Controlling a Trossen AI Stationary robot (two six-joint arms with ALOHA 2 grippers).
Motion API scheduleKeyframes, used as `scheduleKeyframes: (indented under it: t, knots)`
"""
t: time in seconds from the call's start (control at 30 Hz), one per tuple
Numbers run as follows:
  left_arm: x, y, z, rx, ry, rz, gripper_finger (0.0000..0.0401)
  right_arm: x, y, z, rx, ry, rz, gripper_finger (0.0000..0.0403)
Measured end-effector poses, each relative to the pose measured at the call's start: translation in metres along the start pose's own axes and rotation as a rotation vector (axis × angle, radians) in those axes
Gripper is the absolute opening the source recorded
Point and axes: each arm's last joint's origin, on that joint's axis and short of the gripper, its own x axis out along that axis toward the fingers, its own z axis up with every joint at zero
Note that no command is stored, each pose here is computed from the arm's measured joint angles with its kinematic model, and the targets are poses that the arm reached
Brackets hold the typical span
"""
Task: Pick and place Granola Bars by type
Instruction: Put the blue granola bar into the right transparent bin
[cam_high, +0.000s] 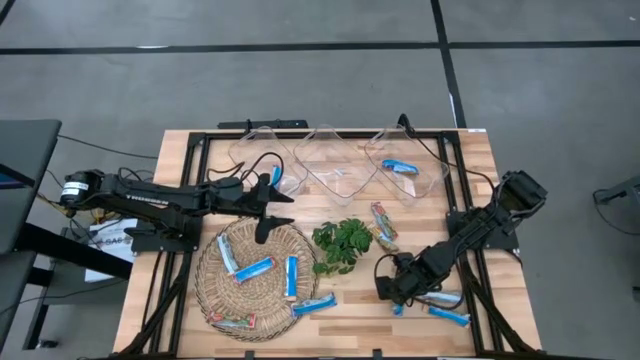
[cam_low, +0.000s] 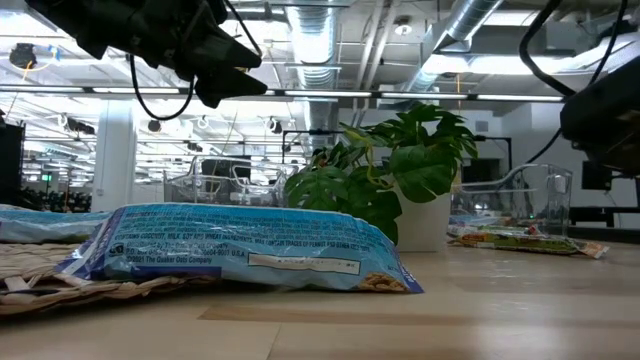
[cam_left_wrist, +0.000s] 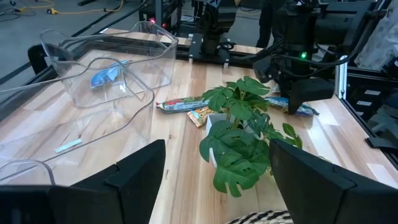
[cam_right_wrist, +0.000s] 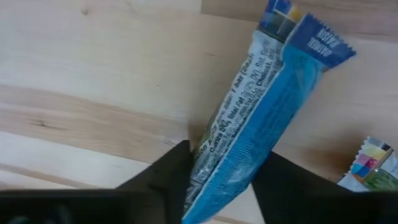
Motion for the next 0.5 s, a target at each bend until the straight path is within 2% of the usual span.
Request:
scheduleKeyframes:
  t: [0.13, 0.23, 0.37, 0.5]
  knots:
    - [0.000, 0.000, 0.000, 0.000, -0.001, 0.000, 0.0279, 0.000, 0.000, 0.000, -0.027, 0.000, 0.003, 0.0088]
    - [0.000, 0.000, 0.000, 0.000, -0.001, 0.000, 0.0279, 0.000, 0.001, 0.000, -0.042, -0.005, 0.018, 0.0064]
    - [0.000, 0.000, 0.000, -0.001, -0.002, 0.000, 0.0279, 0.000, 0.006, -0.001, -0.090, -0.022, 0.074, 0.0053]
    - [0.000, 0.000, 0.000, -0.001, -0.003, 0.000, 0.0279, -0.001, 0.017, -0.004, -0.165, -0.064, 0.211, 0.0052]
